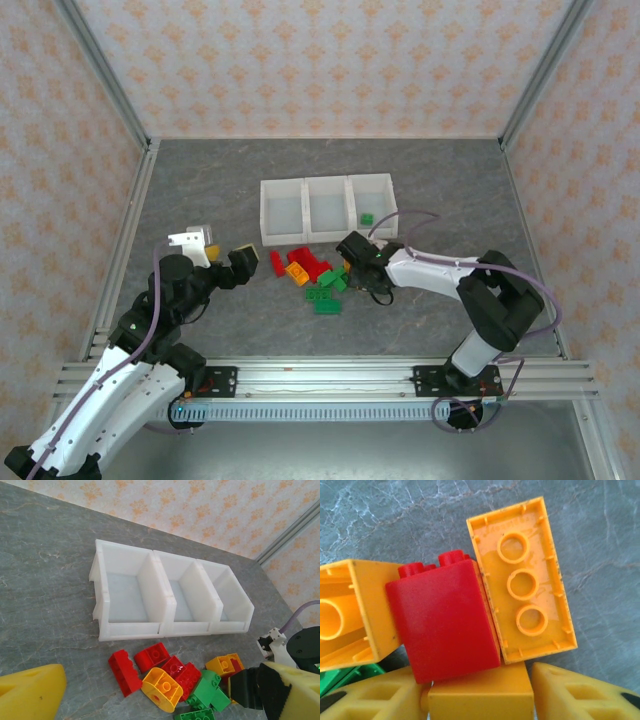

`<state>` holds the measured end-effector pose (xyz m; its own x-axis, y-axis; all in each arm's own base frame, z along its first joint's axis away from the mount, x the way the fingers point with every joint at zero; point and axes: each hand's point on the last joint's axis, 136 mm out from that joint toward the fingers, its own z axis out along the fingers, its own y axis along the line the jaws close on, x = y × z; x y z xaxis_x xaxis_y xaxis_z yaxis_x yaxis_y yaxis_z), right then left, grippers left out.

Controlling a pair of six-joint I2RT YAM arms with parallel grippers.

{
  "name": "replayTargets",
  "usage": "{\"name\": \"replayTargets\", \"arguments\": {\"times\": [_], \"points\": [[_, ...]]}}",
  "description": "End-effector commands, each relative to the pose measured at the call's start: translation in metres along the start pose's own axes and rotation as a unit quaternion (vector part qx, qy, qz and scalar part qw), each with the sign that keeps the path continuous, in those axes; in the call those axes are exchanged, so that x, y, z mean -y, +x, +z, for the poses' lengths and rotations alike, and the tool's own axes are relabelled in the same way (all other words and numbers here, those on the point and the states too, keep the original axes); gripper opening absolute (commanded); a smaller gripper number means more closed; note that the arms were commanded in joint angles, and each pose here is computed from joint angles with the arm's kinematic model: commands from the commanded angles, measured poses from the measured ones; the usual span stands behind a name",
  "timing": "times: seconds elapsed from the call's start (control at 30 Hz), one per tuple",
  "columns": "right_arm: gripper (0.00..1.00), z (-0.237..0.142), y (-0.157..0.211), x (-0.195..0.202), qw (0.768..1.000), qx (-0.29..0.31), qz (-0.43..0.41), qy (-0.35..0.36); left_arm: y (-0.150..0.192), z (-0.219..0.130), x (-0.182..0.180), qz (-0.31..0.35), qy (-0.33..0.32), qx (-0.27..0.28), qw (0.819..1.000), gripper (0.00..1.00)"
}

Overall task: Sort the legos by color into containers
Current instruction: Pick up the lego from the center of the table.

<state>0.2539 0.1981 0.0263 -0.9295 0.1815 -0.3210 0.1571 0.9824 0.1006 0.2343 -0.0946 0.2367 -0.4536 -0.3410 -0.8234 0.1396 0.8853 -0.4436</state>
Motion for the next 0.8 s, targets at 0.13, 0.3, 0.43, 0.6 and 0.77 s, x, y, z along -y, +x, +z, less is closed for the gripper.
{"name": "replayTargets", "arguments": {"times": [0.13, 0.3, 0.43, 0.6, 0.77], "points": [[0.46, -0.011, -0.01, 0.014, 0.999, 0.02, -0.024, 0.009, -0.002, 0.001, 0.005, 0.009, 0.012, 0.006, 1.0, 0.99], [0.38, -0.021, -0.015, 0.012, 0.998, 0.031, -0.049, -0.002, -0.002, 0.001, 0.005, 0.009, 0.011, 0.005, 1.0, 0.99], [0.33, -0.041, -0.024, 0.003, 0.996, 0.045, -0.069, -0.027, -0.002, 0.001, 0.005, 0.009, 0.012, 0.006, 1.0, 0.99], [0.33, -0.094, -0.057, -0.012, 0.99, 0.102, -0.075, -0.064, -0.002, 0.001, 0.005, 0.01, 0.011, 0.007, 1.0, 0.99], [0.36, -0.121, -0.112, -0.005, 0.98, 0.16, -0.108, -0.049, -0.002, 0.001, 0.005, 0.009, 0.012, 0.006, 1.0, 0.99]]}}
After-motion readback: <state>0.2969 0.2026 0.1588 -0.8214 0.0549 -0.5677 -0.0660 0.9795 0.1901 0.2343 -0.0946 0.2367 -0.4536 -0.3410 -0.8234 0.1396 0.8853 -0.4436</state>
